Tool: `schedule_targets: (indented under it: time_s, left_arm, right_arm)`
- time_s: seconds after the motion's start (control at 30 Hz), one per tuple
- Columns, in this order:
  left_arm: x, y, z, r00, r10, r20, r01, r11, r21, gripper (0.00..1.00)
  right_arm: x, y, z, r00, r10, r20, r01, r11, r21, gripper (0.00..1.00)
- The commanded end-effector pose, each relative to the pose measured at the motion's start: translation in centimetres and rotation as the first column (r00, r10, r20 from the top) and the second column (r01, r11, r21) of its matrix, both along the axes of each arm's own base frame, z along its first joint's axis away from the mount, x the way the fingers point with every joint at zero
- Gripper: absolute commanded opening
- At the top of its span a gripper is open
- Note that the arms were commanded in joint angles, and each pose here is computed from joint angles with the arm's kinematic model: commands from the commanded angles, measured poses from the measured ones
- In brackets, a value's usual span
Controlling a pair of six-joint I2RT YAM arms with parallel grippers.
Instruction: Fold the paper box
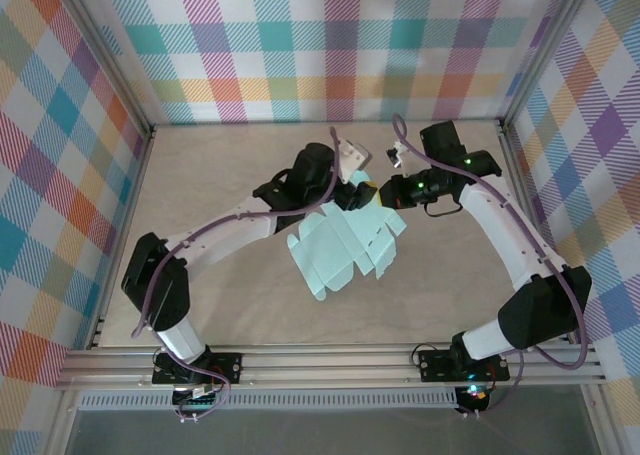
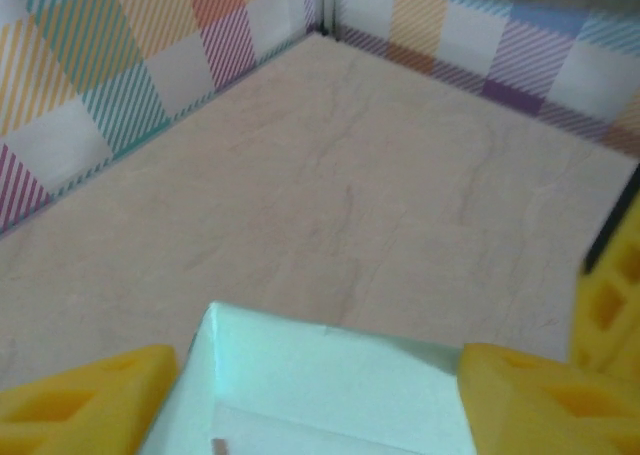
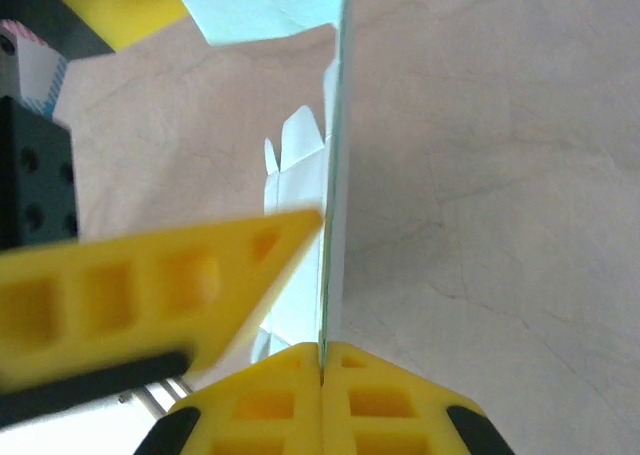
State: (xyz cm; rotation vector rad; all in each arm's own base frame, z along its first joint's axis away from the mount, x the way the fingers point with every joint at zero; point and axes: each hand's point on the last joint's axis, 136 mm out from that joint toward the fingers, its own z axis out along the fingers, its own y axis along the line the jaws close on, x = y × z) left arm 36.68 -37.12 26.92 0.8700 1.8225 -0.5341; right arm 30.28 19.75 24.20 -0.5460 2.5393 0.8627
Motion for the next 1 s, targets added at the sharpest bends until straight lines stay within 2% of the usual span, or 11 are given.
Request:
schedule_targets:
  time_s: [0.0, 0.1, 0.3, 0.5, 0.57, 0.77, 0.97]
  left_arm:
    - [-0.5, 2.0, 4.5, 0.999, -0.023, 0.032, 0.026, 0.994, -0.105, 0.82]
    - [1.1, 4.7, 5.7, 1.0, 0.015, 0.007, -0.014, 0.992, -0.125, 0.9]
    - [4.5, 9.5, 6.0, 0.993, 0.108, -0.045, -0.115, 0.978, -0.172, 0.97]
    - [7.1, 13.8, 3.1, 0.965, 0.225, -0.136, -0.248, 0.949, -0.195, 0.98]
    - [7.2, 15.0, 1.6, 0.961, 0.227, -0.16, -0.259, 0.942, -0.215, 0.98]
    - [6.3, 17.5, -2.7, 0.975, 0.096, -0.198, -0.156, 0.936, -0.317, 0.99]
    - [3.8, 16.1, -6.2, 0.974, -0.11, -0.197, 0.046, 0.951, -0.304, 0.94]
  right_arm:
    - [-0.2, 0.7, 1.5, 0.991, 0.079, 0.107, -0.084, 0.995, 0.046, 0.0]
    - [0.4, 0.4, 1.3, 0.991, 0.068, 0.119, -0.074, 0.996, 0.044, 0.0]
    - [1.8, -0.1, 1.1, 0.991, 0.045, 0.127, -0.049, 0.998, 0.035, 0.0]
    - [1.9, -0.1, 1.9, 0.987, 0.06, 0.152, -0.07, 0.996, 0.06, 0.0]
    - [1.7, 0.1, 2.3, 0.987, 0.065, 0.144, -0.079, 0.993, 0.093, 0.0]
    - [1.6, -0.1, 3.4, 0.992, 0.061, 0.113, -0.084, 0.974, 0.212, 0.0]
    - [1.0, -0.3, 4.2, 0.99, 0.068, 0.121, -0.1, 0.955, 0.279, 0.0]
